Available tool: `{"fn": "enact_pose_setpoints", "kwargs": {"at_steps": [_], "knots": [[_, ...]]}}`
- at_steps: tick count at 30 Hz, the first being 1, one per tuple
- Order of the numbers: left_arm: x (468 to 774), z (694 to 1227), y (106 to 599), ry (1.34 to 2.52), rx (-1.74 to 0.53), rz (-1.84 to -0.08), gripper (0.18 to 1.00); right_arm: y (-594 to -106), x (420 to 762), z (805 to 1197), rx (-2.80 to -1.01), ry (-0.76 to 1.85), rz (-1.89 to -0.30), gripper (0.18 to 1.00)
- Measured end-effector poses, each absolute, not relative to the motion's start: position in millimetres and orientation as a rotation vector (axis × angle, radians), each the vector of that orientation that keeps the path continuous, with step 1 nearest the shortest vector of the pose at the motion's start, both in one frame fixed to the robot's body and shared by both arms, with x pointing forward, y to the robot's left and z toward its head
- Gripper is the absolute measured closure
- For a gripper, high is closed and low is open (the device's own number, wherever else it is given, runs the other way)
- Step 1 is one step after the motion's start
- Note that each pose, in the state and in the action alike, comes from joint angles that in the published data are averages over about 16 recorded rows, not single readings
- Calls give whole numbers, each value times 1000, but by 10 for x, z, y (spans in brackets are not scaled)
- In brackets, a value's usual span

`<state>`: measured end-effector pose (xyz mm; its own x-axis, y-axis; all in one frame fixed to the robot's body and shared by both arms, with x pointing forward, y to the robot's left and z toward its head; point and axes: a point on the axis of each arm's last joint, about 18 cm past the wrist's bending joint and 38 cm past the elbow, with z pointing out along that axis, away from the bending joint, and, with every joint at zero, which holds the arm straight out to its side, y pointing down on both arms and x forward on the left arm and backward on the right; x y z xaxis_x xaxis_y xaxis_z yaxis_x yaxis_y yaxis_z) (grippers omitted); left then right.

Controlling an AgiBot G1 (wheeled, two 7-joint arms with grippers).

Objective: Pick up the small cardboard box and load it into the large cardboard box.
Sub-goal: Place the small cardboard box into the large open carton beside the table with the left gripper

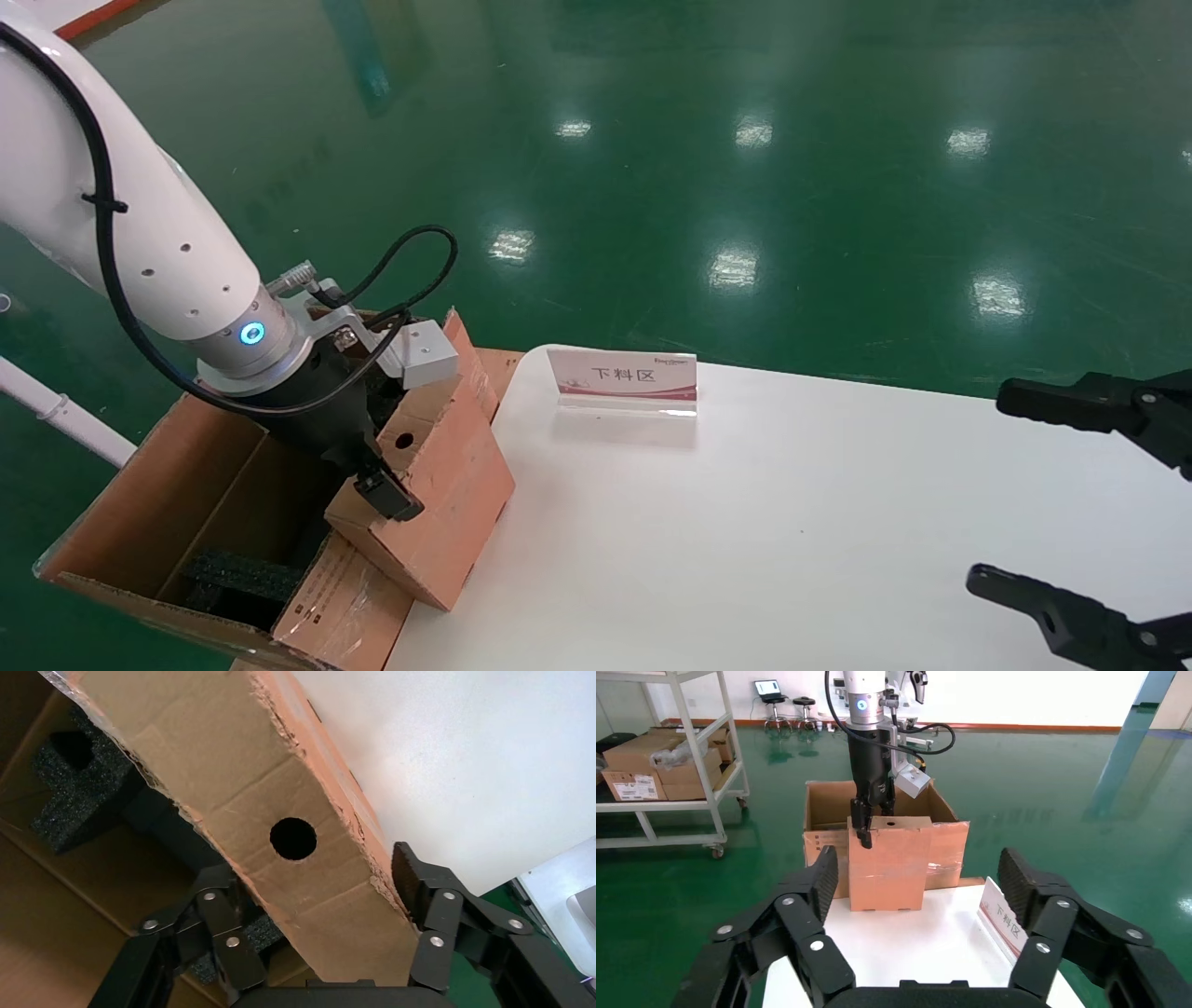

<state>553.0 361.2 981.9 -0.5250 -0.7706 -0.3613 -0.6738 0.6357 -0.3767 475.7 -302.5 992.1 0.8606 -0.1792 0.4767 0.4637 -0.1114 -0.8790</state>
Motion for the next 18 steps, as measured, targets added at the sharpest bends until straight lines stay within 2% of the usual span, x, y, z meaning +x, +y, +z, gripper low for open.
{"fn": "enact_pose_setpoints", "kwargs": {"at_steps": [5,18], "knots": [[5529,9820,3612,2359,-1130,-260,489,-3025,4757,9921,-1595,-229,-552,350],[5528,9824,3606,2360,-1130,-267,780,-3025,4757,9921,-1595,-229,-552,643]]}}
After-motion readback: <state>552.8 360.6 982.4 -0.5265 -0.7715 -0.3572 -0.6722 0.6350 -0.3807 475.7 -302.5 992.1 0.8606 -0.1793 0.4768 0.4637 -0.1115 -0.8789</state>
